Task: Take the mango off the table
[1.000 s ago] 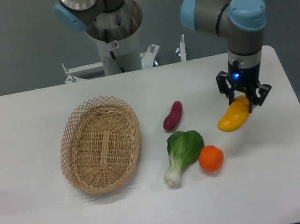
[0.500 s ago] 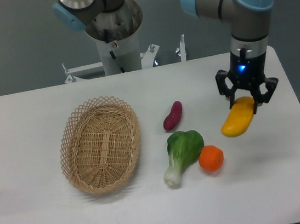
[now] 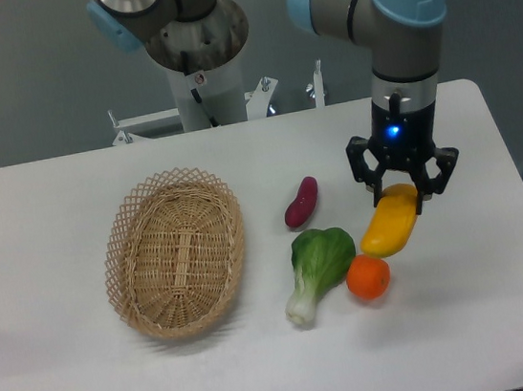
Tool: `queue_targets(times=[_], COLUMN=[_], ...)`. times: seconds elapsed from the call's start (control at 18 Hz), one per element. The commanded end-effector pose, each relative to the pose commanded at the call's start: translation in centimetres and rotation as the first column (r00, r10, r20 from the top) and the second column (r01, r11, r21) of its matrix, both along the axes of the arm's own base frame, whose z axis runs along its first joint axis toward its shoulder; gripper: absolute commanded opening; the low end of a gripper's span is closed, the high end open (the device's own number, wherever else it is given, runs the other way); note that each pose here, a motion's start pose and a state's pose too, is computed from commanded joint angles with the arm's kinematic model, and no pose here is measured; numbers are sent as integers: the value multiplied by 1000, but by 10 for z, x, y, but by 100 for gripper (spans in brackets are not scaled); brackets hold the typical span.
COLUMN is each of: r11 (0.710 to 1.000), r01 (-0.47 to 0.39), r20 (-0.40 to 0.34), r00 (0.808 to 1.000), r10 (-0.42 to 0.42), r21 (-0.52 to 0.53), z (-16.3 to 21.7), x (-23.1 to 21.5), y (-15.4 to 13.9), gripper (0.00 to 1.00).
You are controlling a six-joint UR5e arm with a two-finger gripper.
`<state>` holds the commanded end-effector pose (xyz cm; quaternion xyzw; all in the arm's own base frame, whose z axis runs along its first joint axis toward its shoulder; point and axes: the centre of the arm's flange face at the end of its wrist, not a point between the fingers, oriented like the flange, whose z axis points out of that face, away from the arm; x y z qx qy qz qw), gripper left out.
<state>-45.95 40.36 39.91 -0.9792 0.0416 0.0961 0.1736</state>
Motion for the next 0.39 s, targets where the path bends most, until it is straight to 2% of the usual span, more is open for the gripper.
queue_targets(times=[0.39], r11=[1000], r01=[3], r20=[3], r00=[1000], r10=[-3], r21=[3], z=[-1], x=[1], y=[1], gripper=[48])
